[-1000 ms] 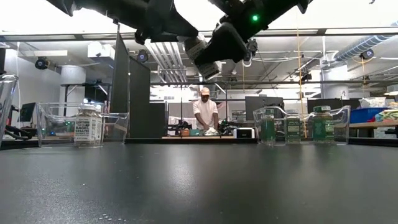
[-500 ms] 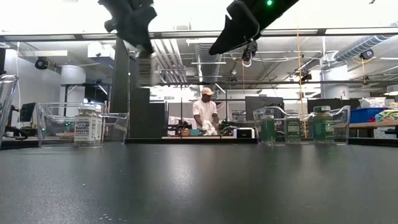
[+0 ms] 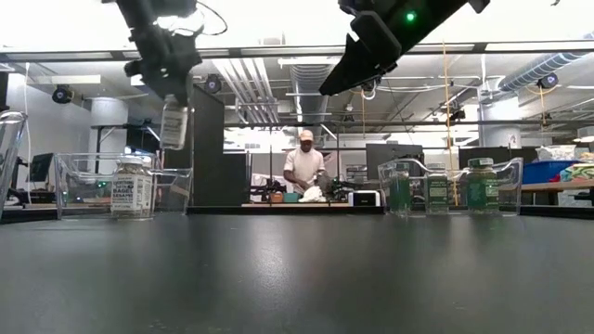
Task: Sort spices by type
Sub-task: Put the white seasoning bottle into the top left transparent bin
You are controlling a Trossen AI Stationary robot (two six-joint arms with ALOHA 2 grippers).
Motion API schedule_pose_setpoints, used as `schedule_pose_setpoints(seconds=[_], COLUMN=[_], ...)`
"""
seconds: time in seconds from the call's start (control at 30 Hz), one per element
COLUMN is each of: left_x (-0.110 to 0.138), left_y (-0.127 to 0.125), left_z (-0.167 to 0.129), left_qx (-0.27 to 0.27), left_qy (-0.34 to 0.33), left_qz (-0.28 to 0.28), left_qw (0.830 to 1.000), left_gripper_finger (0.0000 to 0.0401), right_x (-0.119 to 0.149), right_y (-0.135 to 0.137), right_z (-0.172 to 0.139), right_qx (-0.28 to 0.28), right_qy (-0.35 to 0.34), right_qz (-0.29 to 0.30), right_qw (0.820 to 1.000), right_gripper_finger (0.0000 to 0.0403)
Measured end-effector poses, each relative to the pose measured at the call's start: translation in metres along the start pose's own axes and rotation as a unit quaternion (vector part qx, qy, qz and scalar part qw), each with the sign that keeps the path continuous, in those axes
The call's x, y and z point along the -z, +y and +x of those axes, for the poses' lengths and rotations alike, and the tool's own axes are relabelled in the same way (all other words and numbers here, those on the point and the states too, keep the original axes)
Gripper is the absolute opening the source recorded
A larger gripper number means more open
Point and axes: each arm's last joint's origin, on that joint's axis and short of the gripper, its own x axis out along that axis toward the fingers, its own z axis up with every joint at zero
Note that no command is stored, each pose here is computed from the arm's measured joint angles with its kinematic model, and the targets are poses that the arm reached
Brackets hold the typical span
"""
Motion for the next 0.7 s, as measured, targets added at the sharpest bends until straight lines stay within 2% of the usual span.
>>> schedule_pose_setpoints(seconds=[0.13, 0.33, 0.7], left_x=[-0.003, -0.007, -0.007], left_y=[0.013, 0.016, 0.024], left_z=[0.013, 0.029, 0.033], left_qx=[-0.009, -0.012, -0.018], left_qy=[0.012, 0.027, 0.034], left_qz=[-0.012, 0.004, 0.0], left_qw=[1.0, 1.0, 0.999], left_gripper_finger=[0.0187, 0.0187, 0.0187], right_x=[0.003, 0.006, 0.013], right_y=[-0.003, -0.005, -0.005], right_z=[0.003, 0.006, 0.009], right_qx=[-0.007, -0.012, -0.009], right_qy=[-0.011, -0.011, -0.028], right_qz=[0.01, 0.022, 0.022], right_qw=[1.0, 1.0, 0.999], right_gripper_finger=[0.0293, 0.0278, 0.0255])
